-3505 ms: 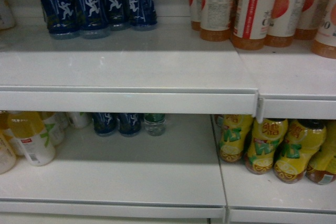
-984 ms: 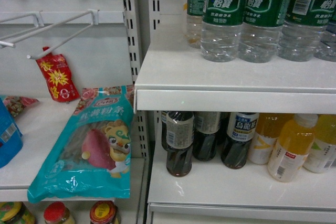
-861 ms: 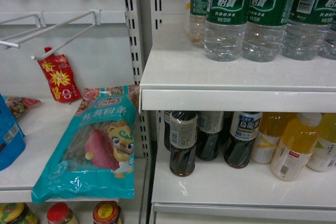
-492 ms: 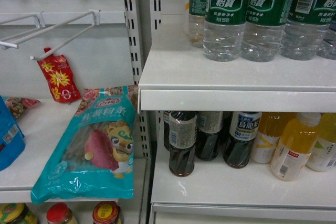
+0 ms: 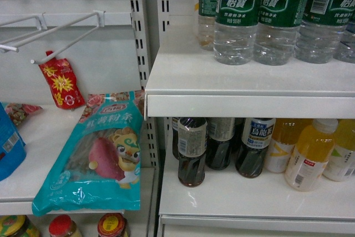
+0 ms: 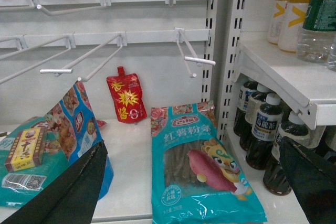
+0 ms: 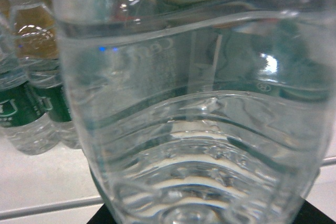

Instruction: Move water from second to third shelf

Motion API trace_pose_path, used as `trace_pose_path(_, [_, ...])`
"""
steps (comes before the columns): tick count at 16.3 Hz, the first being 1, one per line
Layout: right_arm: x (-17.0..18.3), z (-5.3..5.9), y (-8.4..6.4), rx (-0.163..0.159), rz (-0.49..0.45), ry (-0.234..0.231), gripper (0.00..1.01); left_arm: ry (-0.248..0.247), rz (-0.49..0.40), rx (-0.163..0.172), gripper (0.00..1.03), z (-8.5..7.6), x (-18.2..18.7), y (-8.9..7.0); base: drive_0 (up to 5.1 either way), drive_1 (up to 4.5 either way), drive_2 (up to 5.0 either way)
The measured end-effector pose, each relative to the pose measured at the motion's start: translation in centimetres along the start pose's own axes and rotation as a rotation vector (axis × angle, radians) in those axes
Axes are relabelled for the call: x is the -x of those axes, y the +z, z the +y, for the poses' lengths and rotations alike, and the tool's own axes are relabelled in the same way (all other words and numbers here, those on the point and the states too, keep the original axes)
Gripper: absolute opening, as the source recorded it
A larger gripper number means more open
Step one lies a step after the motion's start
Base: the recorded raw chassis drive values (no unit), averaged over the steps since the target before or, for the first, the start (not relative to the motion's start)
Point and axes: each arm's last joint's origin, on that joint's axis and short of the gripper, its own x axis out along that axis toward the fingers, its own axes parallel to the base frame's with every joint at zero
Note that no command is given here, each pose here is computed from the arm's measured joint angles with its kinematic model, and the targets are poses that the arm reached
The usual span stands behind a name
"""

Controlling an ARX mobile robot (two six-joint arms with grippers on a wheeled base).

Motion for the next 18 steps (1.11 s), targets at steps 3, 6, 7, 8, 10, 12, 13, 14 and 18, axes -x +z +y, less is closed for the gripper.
trace_pose_path(3, [-2.7,1.0,-1.3,-0.012,0.098,0.075,0.39,0.000,0.000,0.000,0.98,0.0,0.0,0.0,0.0,0.00,0.0])
trace_pose_path(6, [-4.7,1.6,-1.8,-0.023,0.138,0.080,0.39,0.000,0.000,0.000,0.98,0.0,0.0,0.0,0.0,0.00,0.0])
trace_pose_path(7, [-5.7,2.0,-1.4,-0.040,0.128,0.087,0.39,0.000,0.000,0.000,0.98,0.0,0.0,0.0,0.0,0.00,0.0])
trace_pose_path(8, [-6.3,2.2,-1.2,-0.045,0.122,0.092,0.39,0.000,0.000,0.000,0.98,0.0,0.0,0.0,0.0,0.00,0.0])
trace_pose_path(10, [-7.6,3.0,-1.2,-0.055,0.140,0.110,0.39,0.000,0.000,0.000,0.98,0.0,0.0,0.0,0.0,0.00,0.0])
trace_pose_path(12, [-9.2,4.2,-1.5,-0.046,0.154,0.132,0.39,0.000,0.000,0.000,0.98,0.0,0.0,0.0,0.0,0.00,0.0])
trace_pose_path(13, [-9.8,4.5,-1.2,-0.044,0.144,0.132,0.39,0.000,0.000,0.000,0.98,0.0,0.0,0.0,0.0,0.00,0.0])
trace_pose_path(14, [-10.4,4.8,-1.1,-0.043,0.134,0.128,0.39,0.000,0.000,0.000,0.98,0.0,0.0,0.0,0.0,0.00,0.0])
trace_pose_path(18, [-12.3,5.4,-1.1,-0.022,0.149,0.111,0.39,0.000,0.000,0.000,0.98,0.0,0.0,0.0,0.0,0.00,0.0])
